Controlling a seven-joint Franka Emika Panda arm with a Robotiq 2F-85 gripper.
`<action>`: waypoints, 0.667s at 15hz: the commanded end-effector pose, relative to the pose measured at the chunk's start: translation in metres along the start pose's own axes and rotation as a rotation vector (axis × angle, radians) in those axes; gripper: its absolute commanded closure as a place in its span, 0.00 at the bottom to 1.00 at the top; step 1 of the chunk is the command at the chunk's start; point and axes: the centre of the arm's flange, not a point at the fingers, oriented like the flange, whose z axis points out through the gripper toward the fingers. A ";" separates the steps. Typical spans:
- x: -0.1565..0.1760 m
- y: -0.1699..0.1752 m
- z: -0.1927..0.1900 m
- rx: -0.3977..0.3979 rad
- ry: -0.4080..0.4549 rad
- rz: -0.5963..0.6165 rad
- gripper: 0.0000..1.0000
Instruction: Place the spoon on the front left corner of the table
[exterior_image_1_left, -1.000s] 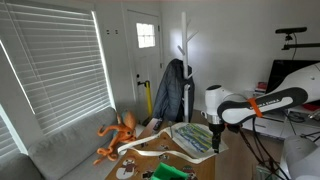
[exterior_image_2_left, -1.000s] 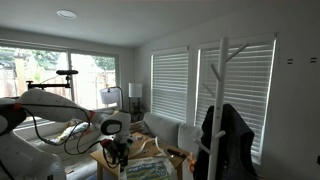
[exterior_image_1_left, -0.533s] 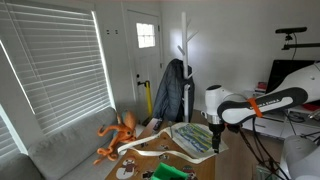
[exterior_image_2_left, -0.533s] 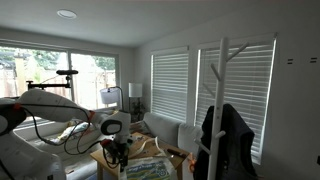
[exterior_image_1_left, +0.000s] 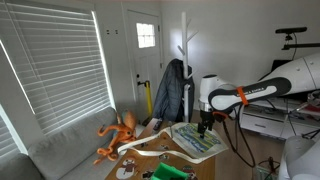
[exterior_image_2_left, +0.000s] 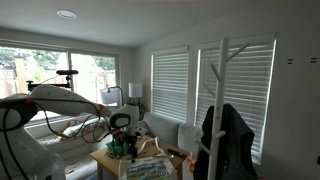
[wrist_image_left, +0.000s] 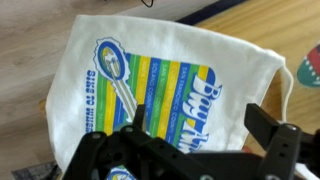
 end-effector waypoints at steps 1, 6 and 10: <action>0.071 0.021 -0.020 0.035 0.048 0.192 0.00; 0.153 0.035 -0.004 0.049 0.172 0.445 0.00; 0.136 0.036 0.008 0.033 0.163 0.407 0.00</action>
